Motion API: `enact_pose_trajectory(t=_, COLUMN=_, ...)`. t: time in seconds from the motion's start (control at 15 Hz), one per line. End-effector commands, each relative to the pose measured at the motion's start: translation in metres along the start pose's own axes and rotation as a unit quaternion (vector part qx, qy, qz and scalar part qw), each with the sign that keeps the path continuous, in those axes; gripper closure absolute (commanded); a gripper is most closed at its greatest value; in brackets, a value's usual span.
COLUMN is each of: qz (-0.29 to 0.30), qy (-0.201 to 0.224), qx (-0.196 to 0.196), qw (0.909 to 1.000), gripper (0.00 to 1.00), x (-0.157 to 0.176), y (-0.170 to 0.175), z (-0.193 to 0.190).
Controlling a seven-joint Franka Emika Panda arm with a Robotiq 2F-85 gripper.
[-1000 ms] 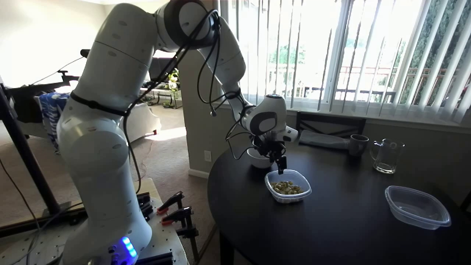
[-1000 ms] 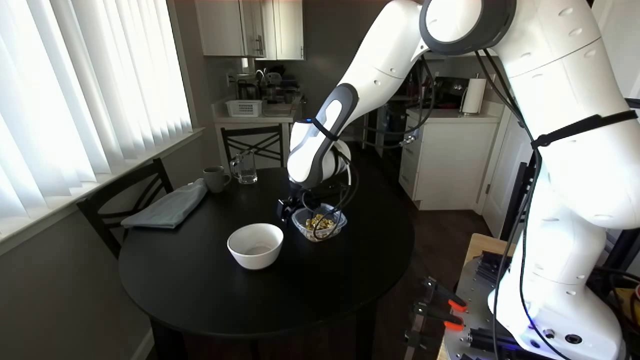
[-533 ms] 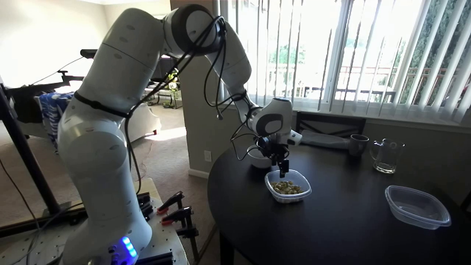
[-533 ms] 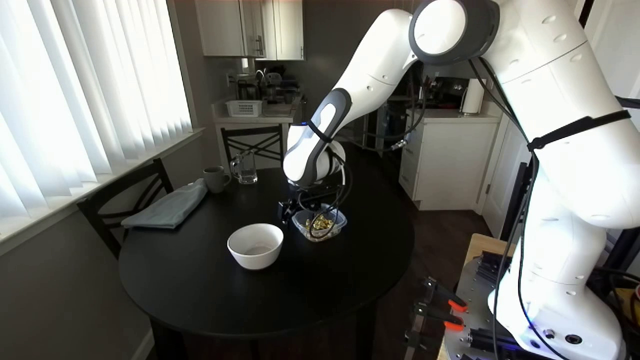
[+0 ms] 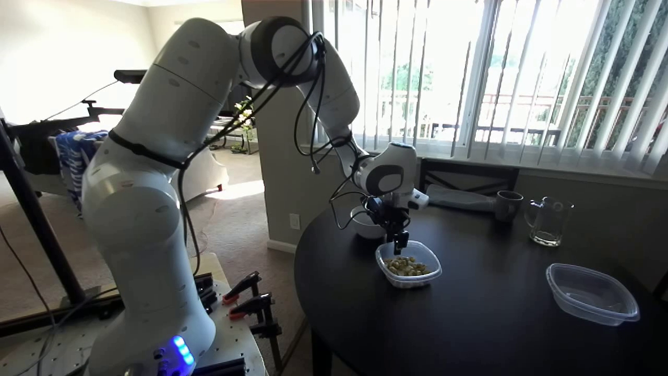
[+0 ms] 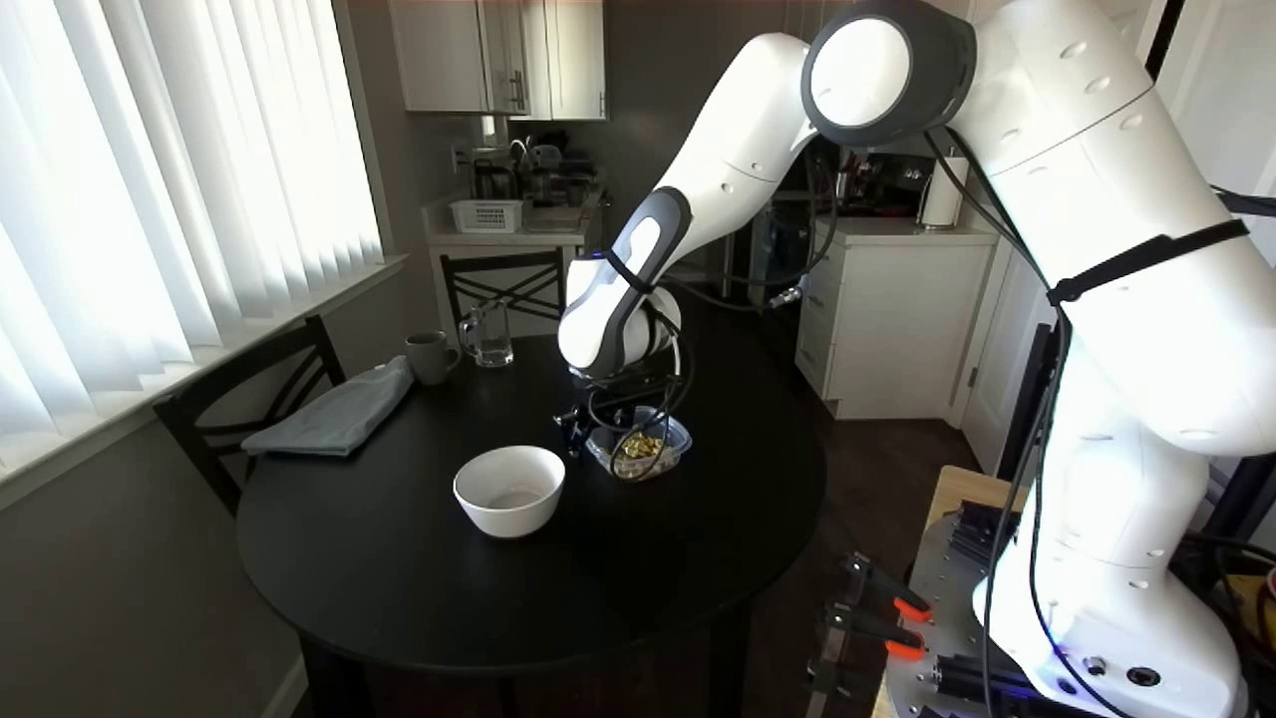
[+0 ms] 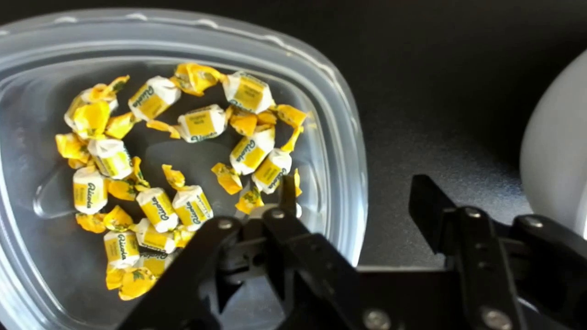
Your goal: Pour the contents in the clear bowl into the white bowl.
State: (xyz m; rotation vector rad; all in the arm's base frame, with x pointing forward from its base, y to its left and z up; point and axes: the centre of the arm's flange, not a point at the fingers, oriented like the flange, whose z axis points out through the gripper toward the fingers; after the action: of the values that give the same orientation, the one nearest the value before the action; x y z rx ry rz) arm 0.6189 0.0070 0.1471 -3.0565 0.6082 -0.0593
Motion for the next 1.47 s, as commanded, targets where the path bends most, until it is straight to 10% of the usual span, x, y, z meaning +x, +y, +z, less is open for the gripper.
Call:
enact_pose_trajectory(t=0.0, qz=0.010, qy=-0.007, qx=0.002, qw=0.9999, gripper=0.64, x=0.001, y=-0.001, z=0.000)
enact_pose_trajectory(t=0.4, qz=0.034, qy=0.019, qx=-0.002, qw=0.9992, gripper=0.98, x=-0.009, y=0.001, z=-0.006)
enact_pose_trajectory(t=0.93, qz=0.153, qy=0.113, qx=-0.051, qw=0.9803, gripper=0.99, x=-0.008, y=0.001, z=-0.018)
enact_pose_trajectory(t=1.4, qz=0.148, qy=0.114, qx=-0.103, qw=0.9770, gripper=0.99, x=-0.035, y=-0.004, z=-0.028)
